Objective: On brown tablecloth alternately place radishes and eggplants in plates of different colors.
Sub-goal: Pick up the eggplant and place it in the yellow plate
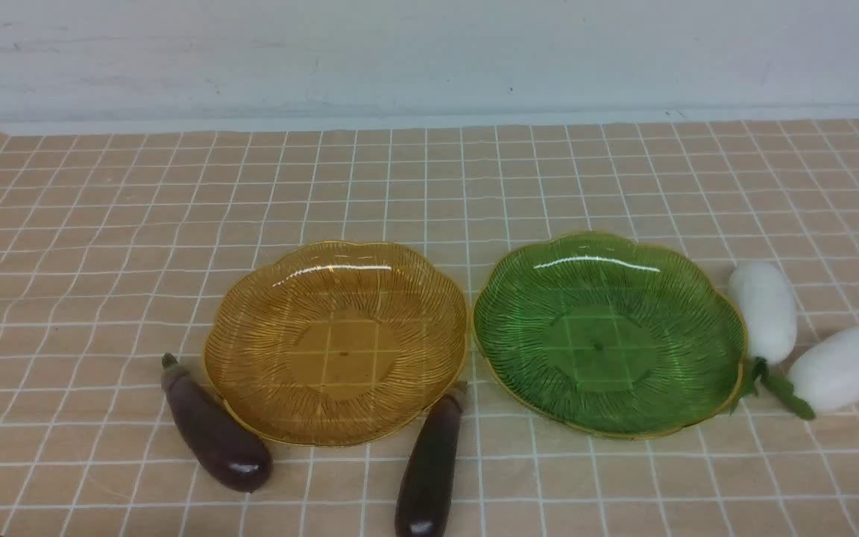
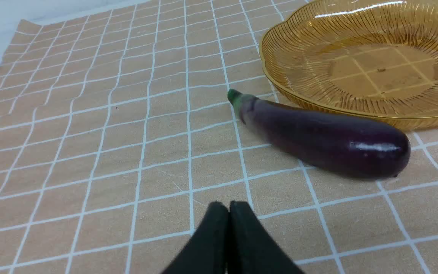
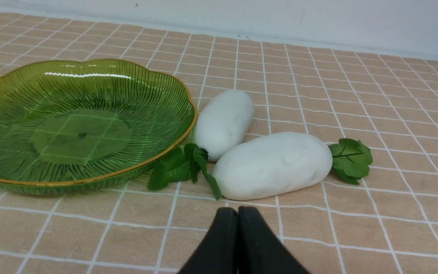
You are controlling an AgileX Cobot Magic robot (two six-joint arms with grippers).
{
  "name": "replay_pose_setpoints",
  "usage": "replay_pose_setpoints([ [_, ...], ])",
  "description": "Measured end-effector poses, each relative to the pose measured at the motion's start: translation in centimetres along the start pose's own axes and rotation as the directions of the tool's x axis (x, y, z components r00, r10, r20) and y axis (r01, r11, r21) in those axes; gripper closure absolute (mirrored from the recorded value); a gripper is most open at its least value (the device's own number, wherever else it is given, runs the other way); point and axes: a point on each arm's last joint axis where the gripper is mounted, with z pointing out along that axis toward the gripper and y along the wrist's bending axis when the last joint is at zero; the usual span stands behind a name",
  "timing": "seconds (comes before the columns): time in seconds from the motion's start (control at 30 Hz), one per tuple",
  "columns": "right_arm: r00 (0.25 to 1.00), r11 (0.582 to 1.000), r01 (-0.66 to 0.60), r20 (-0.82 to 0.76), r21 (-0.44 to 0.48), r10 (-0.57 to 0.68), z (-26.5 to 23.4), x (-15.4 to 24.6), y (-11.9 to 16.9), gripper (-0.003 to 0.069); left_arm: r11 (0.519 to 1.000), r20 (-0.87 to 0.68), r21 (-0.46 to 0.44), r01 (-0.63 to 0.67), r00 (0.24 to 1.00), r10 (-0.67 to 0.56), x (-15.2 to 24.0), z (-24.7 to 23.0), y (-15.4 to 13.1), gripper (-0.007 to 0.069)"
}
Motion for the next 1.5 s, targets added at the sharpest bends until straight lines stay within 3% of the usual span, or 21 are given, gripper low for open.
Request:
replay_pose_setpoints([
  [0.67, 1.000, 1.000, 0.000, 0.000, 0.000, 0.000, 0.0, 0.0, 0.0, 0.0674, 1.000, 0.000, -0.005, -0.016, 1.000, 0.016, 0.0, 0.0, 0.0, 0.0638],
  [0.73, 1.000, 1.000, 0.000, 0.000, 0.000, 0.000, 0.0, 0.0, 0.0, 0.0674, 1.000, 0.016, -0.002, 0.007, 1.000, -0.007, -0.1, 0.0, 0.0, 0.0638],
  [0.8, 1.000, 1.000, 0.000, 0.000, 0.000, 0.000, 0.0, 0.0, 0.0, 0.0674, 0.994, 0.070, 0.016, 0.104, 0.992, -0.105, -0.6, 0.0, -0.1, 0.0638],
  [0.87, 1.000, 1.000, 0.000, 0.000, 0.000, 0.000, 0.0, 0.0, 0.0, 0.0674, 0.967, 0.132, 0.051, 0.251, 0.958, -0.256, -1.3, -0.1, -0.1, 0.0638],
  [1.0, 1.000, 1.000, 0.000, 0.000, 0.000, 0.000, 0.0, 0.0, 0.0, 0.0674, 0.835, 0.211, 0.147, 0.531, 0.808, -0.551, -2.3, -0.3, -0.1, 0.0638],
  [1.1, 1.000, 1.000, 0.000, 0.000, 0.000, 0.000, 0.0, 0.0, 0.0, 0.0674, 0.729, 0.242, 0.203, 0.654, 0.688, -0.685, -2.8, -0.5, 0.2, 0.0638],
  [1.2, 1.000, 1.000, 0.000, 0.000, 0.000, 0.000, 0.0, 0.0, 0.0, 0.0674, 0.662, 0.254, 0.236, 0.712, 0.612, -0.749, -3.1, -0.6, 0.4, 0.0638],
  [1.5, 1.000, 1.000, -0.001, 0.007, 0.001, 0.001, 0.0, -0.1, 0.0, 0.0674, 0.637, 0.412, 0.262, 0.725, 0.513, -0.753, -4.5, -1.3, 1.5, 0.0638],
])
